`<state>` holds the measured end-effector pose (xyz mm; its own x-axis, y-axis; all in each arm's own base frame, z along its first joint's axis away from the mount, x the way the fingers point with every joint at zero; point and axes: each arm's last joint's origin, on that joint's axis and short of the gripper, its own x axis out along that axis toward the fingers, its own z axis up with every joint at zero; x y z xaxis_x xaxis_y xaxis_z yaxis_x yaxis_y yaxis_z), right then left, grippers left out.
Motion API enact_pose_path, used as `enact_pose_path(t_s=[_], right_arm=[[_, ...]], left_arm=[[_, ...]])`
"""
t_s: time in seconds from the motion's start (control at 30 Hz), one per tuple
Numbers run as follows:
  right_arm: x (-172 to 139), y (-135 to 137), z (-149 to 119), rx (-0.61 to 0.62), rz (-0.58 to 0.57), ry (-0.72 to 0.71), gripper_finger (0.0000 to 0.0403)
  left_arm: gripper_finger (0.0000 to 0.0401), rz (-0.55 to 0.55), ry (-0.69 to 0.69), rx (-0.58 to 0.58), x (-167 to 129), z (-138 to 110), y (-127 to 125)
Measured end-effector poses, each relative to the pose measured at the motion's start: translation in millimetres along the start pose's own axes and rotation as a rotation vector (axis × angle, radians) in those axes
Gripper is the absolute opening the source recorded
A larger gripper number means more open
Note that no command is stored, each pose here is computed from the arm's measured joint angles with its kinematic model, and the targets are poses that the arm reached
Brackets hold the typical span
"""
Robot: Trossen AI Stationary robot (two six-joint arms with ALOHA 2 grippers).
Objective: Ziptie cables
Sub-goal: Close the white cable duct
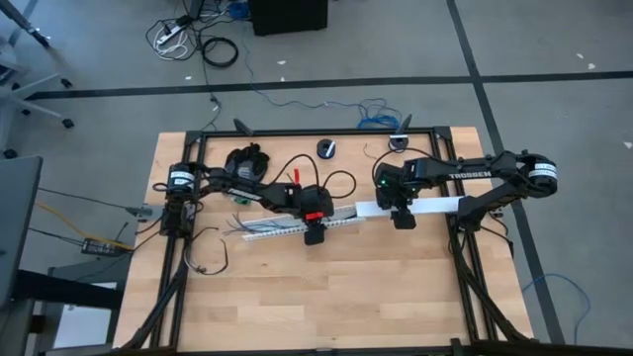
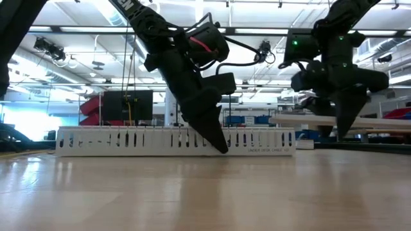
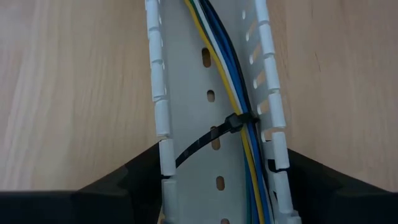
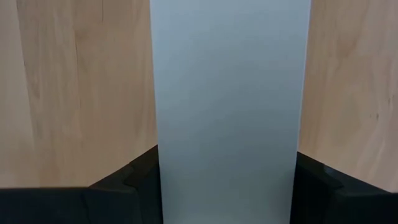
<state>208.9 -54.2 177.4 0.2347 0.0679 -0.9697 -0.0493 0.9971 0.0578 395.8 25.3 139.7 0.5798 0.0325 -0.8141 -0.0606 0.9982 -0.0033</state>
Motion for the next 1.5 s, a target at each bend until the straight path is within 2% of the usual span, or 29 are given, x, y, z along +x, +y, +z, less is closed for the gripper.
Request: enact_pose_path(t_s=[0.37, 0.77, 1.17, 1.5], right_arm=[[0, 0, -1, 0.002, -0.005, 0.011, 0.0230], [9, 1, -8, 0.015, 0.007, 0.017, 0.0231], [5, 2, -5, 0.026, 0.008, 0.025, 0.0230], [5, 1, -9, 0.044, -0.037, 0.068, 0.0230]], left_arm=[[0.0240, -0.032, -0.009, 0.020, -1, 1, 0], [0.0240, -0.029, -0.013, 0.017, -1, 2, 1], [0.0240, -0.012, 0.019, -0.002, -2, -1, 10], [0.0240, -0.017, 0.044, 0.001, -2, -3, 10]])
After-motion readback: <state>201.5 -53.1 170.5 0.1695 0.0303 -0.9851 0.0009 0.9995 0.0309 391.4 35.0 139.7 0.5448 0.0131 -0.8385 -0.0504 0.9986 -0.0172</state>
